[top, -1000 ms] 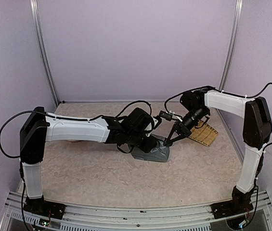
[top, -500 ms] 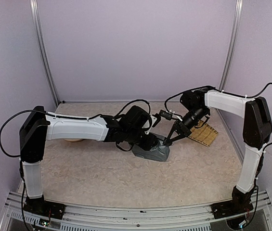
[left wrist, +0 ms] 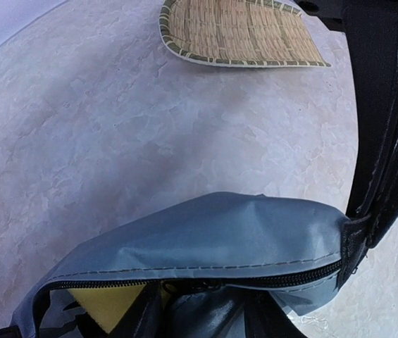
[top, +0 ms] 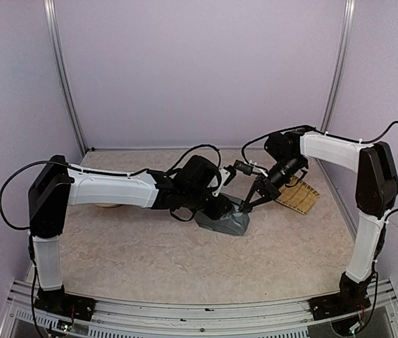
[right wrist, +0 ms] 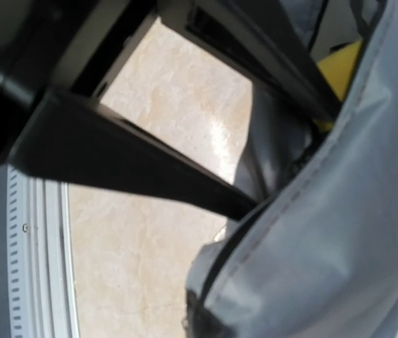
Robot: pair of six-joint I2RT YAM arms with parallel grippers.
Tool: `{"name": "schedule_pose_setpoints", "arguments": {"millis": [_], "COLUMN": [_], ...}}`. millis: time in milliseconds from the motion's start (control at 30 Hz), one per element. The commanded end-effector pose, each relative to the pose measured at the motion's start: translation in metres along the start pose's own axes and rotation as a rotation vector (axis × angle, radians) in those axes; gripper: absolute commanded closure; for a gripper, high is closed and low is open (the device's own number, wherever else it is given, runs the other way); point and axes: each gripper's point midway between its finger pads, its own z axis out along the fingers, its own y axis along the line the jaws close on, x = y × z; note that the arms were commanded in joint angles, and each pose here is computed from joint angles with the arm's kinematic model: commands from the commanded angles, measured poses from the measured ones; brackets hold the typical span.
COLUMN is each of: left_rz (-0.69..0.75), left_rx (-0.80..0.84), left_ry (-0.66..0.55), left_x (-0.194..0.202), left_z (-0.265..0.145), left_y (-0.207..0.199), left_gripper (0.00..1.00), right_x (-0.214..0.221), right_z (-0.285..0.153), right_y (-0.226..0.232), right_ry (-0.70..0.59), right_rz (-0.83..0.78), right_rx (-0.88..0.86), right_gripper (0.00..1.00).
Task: Sort the hair-cutting tools
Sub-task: Adjust the kit bag at the center of the board.
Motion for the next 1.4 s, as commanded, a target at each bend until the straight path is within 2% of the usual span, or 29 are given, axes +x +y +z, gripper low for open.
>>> {"name": "schedule_pose_setpoints", "arguments": {"millis": [0,67,200,467,700,900,1167,1367], "left_rz": [0.093,0.090,0.089,0.061,0.051,0.036,0.005,-0.007], "left_rx": [0.121,0.124,0.124,0.106,0.022,-0.002,0.100,0.136], "left_ry": [-0.201,-0.200,-0.203,-0.210,-0.159,-0.089,-0.061,-0.067], "left_x": [-0.052,-0.053,-0.051,-0.056,-0.045,-0.020,0.005,0.008], "left_z": [-0.024,-0.023,-0.022,-0.032,-0.055,-0.065,-0.046,-0.048], "left_y": [-0.033,-0.031,-0.029,-0.021,0.001,0.016,-0.023,-0.051], "left_gripper": [0.70,0.75,0.79,1.00,1.00,1.00,1.00,1.00], "right_x": [-0.009,-0.009,-0.008,-0.004,0.004,0.007,0.008,0.029], "right_z": [0.003,0.003,0.003,0.003,0.002,0.001,0.009,0.022], "right_y": [0.007,0.007,0.007,0.004,-0.003,-0.012,-0.018,-0.017], "right_ry": [-0.015,-0.016,-0.012,0.002,0.018,0.026,0.021,0.072], "right_rz": [-0.016,-0.020,-0.015,-0.013,0.001,0.015,0.034,0.052], "right_rx": [-0.035,-0.033,-0.034,-0.017,0.018,0.043,0.017,0.020], "right_gripper": [1.00,1.00,1.00,1.00,1.00,1.00,1.00,1.00]}}
